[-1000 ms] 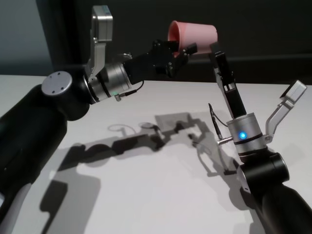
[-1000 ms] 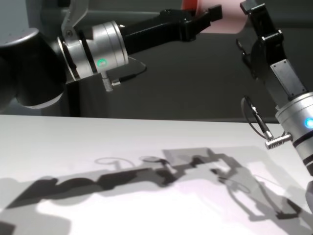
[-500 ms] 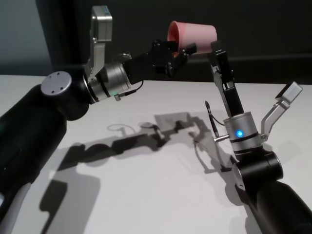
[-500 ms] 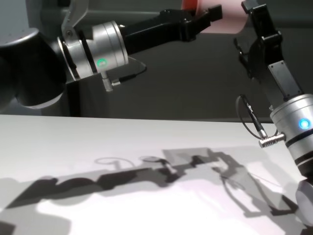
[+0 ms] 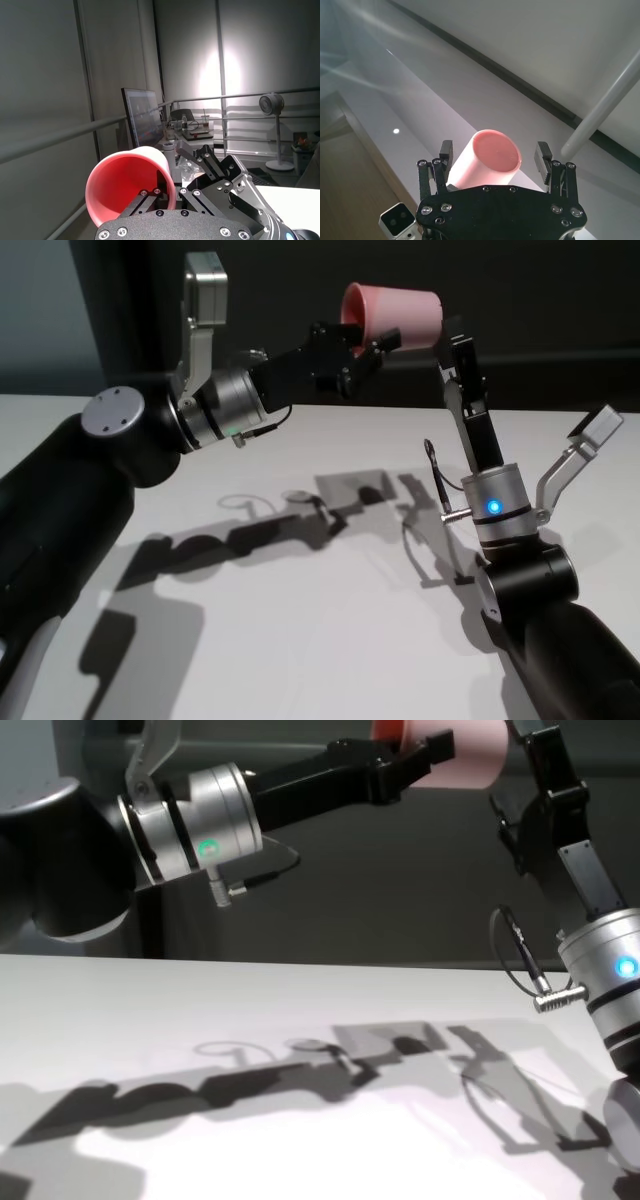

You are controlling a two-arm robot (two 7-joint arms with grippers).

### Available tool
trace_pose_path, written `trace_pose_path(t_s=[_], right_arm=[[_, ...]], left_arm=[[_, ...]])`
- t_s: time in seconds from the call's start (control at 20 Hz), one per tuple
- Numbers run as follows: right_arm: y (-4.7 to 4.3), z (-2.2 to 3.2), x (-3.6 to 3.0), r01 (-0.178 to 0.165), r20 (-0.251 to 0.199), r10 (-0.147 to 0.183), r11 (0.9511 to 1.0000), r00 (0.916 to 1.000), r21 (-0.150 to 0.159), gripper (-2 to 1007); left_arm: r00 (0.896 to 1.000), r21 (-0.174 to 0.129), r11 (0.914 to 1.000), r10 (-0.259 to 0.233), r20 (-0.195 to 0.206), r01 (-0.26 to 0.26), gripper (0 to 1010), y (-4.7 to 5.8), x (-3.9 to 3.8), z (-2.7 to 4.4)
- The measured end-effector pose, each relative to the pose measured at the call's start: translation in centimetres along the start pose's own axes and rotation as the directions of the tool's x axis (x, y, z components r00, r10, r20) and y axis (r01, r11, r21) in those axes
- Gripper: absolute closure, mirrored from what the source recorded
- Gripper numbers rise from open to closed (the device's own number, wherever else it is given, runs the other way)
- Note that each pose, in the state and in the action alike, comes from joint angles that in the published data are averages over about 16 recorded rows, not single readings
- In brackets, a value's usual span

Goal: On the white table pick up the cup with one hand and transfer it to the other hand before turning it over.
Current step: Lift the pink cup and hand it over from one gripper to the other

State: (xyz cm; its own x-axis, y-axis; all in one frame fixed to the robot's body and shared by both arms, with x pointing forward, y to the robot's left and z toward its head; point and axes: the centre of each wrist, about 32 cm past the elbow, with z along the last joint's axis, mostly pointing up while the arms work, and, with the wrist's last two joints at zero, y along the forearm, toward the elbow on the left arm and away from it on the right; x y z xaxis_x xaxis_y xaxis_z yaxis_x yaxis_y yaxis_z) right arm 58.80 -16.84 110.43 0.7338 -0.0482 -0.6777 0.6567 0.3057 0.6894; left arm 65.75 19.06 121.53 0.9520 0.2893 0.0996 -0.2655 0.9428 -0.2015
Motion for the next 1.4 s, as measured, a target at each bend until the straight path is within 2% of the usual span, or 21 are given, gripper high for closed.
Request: trace_pose_path(t_s=[0.5, 1.0, 1.4], right_arm=[[0.92, -0.26, 0.60, -0.029, -0.017, 0.029, 0.9996, 0.9994, 0.003, 3], [1.76, -0.86, 1.42, -0.051, -0.047, 0.051, 0.9987, 0.9976, 0.007, 3], [2.04, -1.44, 1.82, -0.059, -0.073, 0.060, 0.9982, 0.9955, 0.013, 3]], left_arm=[[1.000, 0.000, 1.0000, 0.000, 0.000, 0.000, 955, 0.0, 0.00, 0.00], [1.000, 0.000, 1.0000, 0.000, 0.000, 0.000, 955, 0.0, 0.00, 0.00], [1.000, 0.000, 1.0000, 0.000, 0.000, 0.000, 955, 0.0, 0.00, 0.00]])
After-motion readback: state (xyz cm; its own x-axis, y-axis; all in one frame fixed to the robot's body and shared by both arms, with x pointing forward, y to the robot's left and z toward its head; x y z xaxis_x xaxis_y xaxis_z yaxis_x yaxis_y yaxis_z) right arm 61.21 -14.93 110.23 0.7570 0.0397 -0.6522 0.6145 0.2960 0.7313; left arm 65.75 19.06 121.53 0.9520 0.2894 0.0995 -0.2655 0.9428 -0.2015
